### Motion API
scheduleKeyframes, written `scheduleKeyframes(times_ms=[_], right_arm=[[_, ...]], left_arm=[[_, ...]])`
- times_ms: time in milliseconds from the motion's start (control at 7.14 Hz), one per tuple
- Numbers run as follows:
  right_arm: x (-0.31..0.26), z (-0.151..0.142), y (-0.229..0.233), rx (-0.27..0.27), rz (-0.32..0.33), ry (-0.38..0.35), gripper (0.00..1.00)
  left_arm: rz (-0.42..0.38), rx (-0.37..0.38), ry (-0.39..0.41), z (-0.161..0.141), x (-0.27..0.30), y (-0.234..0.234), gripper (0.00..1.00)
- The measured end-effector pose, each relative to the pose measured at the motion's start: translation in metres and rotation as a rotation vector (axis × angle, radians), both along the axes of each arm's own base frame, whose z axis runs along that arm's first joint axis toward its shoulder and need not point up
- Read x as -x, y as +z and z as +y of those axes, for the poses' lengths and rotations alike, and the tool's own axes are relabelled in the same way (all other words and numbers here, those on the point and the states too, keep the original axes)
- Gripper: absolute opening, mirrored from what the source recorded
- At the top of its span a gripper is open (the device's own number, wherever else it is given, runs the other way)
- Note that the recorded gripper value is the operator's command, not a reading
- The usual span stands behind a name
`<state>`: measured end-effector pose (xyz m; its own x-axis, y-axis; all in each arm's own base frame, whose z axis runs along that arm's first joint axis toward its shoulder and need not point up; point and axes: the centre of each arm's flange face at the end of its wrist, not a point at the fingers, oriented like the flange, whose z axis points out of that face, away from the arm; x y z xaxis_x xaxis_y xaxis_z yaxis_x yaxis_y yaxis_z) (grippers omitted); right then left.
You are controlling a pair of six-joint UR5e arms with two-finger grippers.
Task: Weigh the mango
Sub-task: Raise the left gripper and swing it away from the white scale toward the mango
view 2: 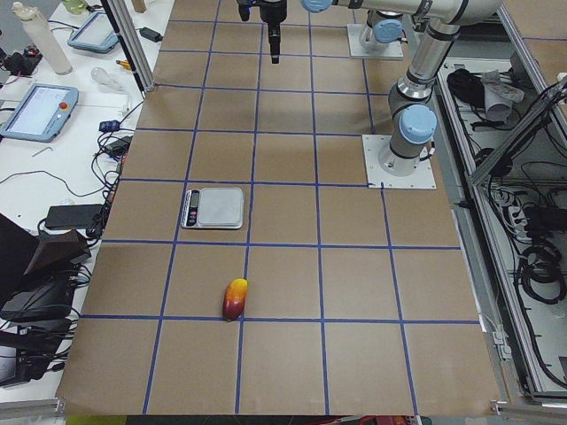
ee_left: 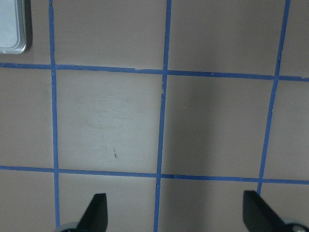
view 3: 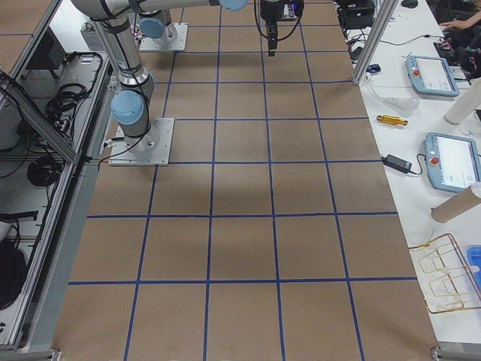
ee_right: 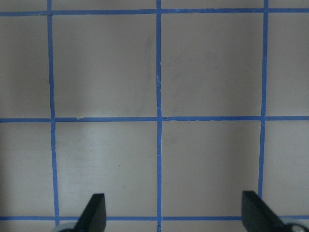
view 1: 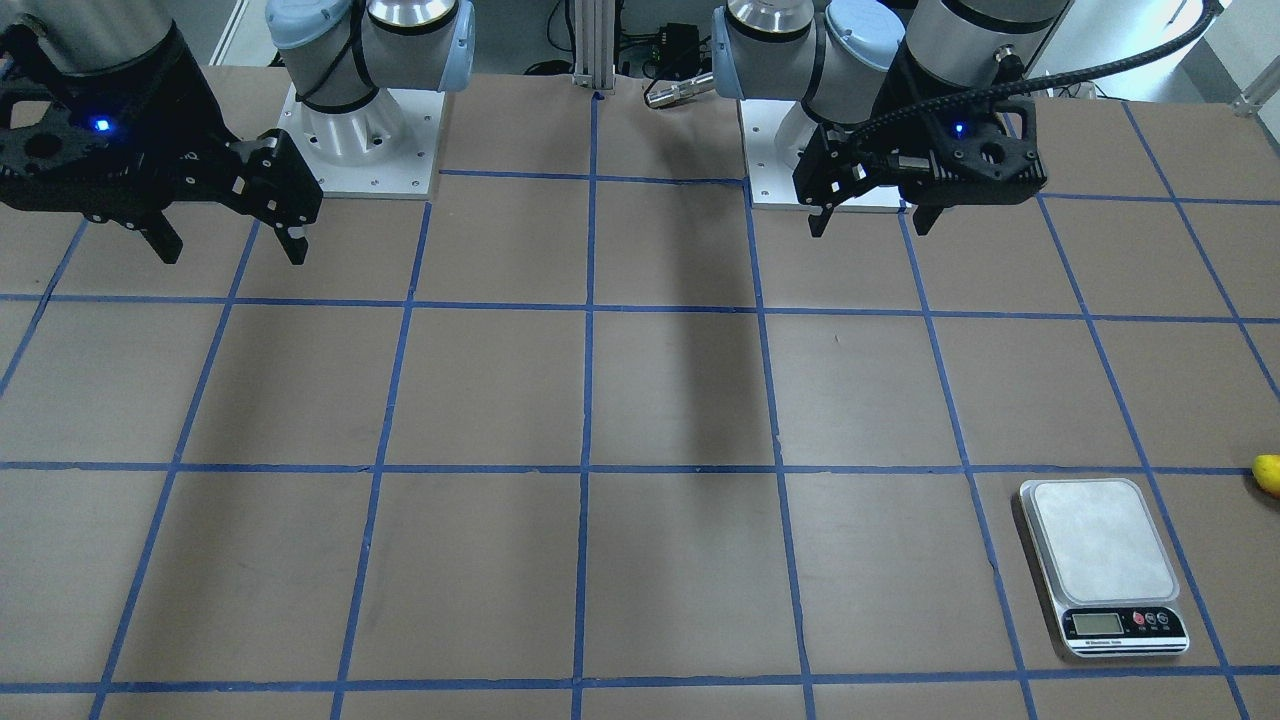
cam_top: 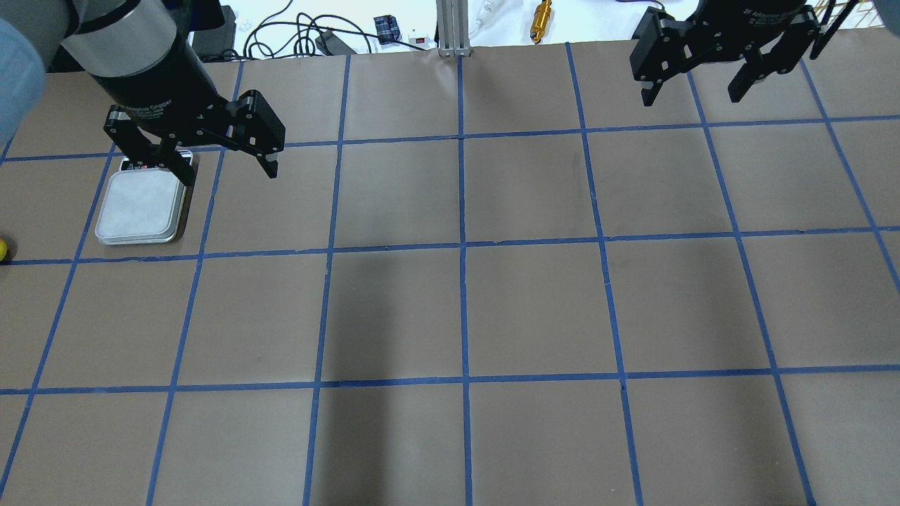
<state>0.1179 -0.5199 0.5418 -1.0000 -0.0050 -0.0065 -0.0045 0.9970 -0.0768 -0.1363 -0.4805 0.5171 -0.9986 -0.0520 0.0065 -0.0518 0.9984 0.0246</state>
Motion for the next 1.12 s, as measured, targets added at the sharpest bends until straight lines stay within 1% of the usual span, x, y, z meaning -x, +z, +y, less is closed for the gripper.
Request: scheduleKeyframes(times_ms=[560,700,980,1120], right_arm=[[0.000,0.000,0.000,-0.001,0.000,0.000,1.00],[0.000,0.000,0.000,-0.001,0.000,0.000,1.00],[0.000,0.000,0.000,0.000,-0.001,0.000,1.00],[0.000,0.000,0.000,0.000,0.000,0.000,1.00]], left_arm=[[0.005,-0.002,-0.040,-0.002,0.000,-0.001,1.00],[0.006,0.000,-0.065,-0.002,-0.002,0.000,1.00],[0.003,0.007,-0.157,0.000,-0.014,0.005,1.00],[0.000,0.001,-0.199,0.003,-0.030,0.009,1.00]])
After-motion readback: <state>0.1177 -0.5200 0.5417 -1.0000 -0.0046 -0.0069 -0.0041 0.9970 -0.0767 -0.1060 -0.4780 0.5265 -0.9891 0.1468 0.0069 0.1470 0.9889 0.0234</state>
